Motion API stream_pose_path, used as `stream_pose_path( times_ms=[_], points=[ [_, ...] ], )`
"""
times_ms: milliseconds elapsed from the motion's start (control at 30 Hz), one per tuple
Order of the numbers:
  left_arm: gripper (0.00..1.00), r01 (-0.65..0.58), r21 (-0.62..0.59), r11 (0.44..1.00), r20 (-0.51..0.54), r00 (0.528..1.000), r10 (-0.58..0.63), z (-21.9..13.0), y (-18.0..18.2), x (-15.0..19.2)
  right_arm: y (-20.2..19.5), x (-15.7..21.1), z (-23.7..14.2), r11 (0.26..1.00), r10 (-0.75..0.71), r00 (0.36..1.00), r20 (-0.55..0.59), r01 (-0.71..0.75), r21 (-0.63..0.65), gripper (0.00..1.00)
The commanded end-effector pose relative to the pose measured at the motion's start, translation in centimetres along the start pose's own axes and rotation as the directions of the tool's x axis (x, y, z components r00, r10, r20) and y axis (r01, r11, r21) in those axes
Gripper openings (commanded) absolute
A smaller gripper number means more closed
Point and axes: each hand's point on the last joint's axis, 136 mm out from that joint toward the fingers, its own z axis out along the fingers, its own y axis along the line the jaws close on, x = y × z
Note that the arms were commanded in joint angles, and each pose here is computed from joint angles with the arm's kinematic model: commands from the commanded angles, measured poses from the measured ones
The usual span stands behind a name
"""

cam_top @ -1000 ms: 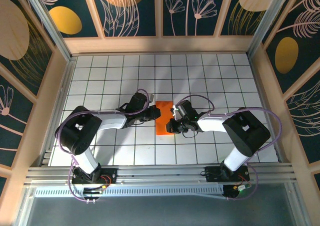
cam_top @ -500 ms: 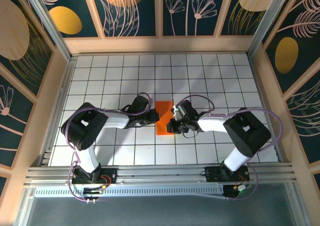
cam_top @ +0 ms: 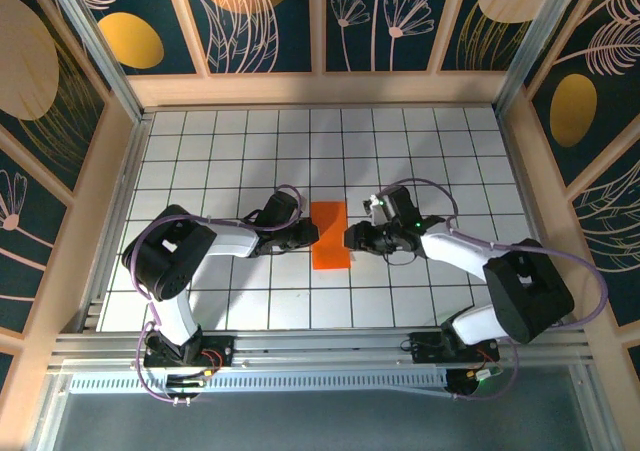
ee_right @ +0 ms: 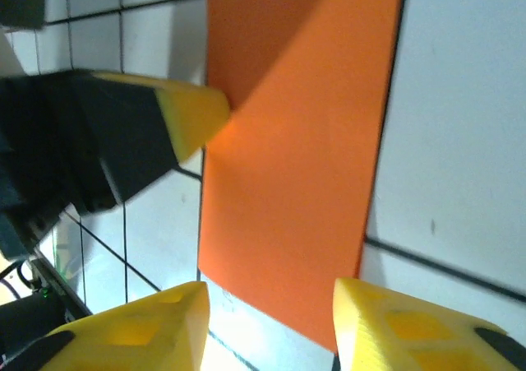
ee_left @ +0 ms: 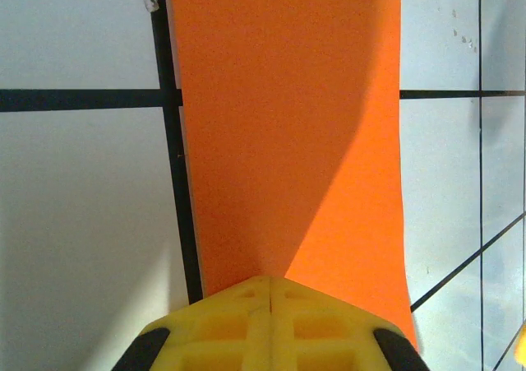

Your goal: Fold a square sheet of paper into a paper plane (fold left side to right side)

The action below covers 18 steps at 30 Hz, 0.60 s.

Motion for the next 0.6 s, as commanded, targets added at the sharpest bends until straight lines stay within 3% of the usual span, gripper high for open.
stream_pose_path(
  times_ms=[0,133,567],
  points=[
    [0.01,-0.006,-0.072,0.997,-0.04,0.999,0.003,0.4,2.2,1.6,-0.5,2.7,0.0,0.999,0.046,0.996,-0.08,-0.048,-0.025,0.5],
    [0.01,-0.005,-0.07,0.998,-0.037,0.999,0.003,0.4,2.2,1.6,-0.8,3.5,0.5,0.997,0.063,0.993,-0.101,-0.066,-0.028,0.56],
    [0.02,-0.008,-0.066,0.998,-0.038,0.999,0.006,0.4,2.0,1.6,-0.1,4.0,2.4,0.995,0.071,0.988,-0.137,-0.08,-0.059,0.52]
  ],
)
